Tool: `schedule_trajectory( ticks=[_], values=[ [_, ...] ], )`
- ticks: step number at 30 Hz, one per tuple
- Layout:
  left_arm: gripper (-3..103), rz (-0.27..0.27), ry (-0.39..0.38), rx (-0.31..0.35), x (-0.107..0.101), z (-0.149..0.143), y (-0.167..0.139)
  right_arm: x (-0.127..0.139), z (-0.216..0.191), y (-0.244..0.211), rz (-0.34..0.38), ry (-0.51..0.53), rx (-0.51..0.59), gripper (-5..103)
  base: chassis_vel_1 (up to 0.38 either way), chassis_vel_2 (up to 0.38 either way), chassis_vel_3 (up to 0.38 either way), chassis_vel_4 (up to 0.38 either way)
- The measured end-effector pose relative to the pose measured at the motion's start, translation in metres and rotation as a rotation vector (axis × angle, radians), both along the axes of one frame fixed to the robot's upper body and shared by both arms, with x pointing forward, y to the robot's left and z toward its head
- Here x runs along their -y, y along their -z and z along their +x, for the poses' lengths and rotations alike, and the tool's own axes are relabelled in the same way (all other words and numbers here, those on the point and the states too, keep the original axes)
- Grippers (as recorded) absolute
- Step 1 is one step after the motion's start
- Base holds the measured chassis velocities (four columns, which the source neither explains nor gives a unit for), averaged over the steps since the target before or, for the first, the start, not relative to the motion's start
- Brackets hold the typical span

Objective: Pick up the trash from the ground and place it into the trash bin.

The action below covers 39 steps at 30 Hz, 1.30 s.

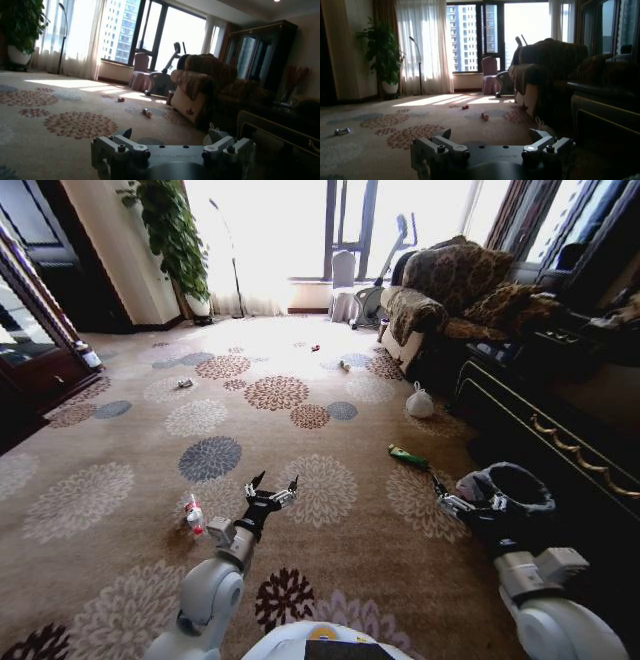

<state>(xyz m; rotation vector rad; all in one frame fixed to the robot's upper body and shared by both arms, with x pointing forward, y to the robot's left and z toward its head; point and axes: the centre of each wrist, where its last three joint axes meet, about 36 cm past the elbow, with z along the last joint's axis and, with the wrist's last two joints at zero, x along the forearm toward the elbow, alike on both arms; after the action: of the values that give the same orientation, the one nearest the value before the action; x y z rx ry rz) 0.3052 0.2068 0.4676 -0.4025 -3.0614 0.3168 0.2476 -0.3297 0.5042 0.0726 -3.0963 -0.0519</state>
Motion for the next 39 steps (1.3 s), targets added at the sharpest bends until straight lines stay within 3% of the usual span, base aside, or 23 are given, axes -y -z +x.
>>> schedule_trajectory(
  ticks=[3,14,21,39],
  values=[
    [100,-0.023,-0.002,0.002,0.001,-0.006,-0.006,-0.002,0.001,-0.003,0.0,-0.004,0.012,100,0.0,0.0,0.0,0.0],
    [100,-0.006,-0.017,0.015,-0.007,-0.033,-0.021,-0.016,-0.005,0.009,0.047,0.011,0.021,100,-0.077,-0.083,0.085,0.095],
    [100,-0.01,-0.02,0.028,-0.009,-0.03,-0.023,-0.005,0.003,0.037,0.055,0.039,-0.024,100,-0.239,-0.236,0.219,0.247],
    [100,-0.019,0.007,0.041,-0.006,-0.027,-0.026,0.001,0.004,0.043,0.032,0.07,-0.04,100,-0.291,-0.28,0.289,0.28]
  ],
)
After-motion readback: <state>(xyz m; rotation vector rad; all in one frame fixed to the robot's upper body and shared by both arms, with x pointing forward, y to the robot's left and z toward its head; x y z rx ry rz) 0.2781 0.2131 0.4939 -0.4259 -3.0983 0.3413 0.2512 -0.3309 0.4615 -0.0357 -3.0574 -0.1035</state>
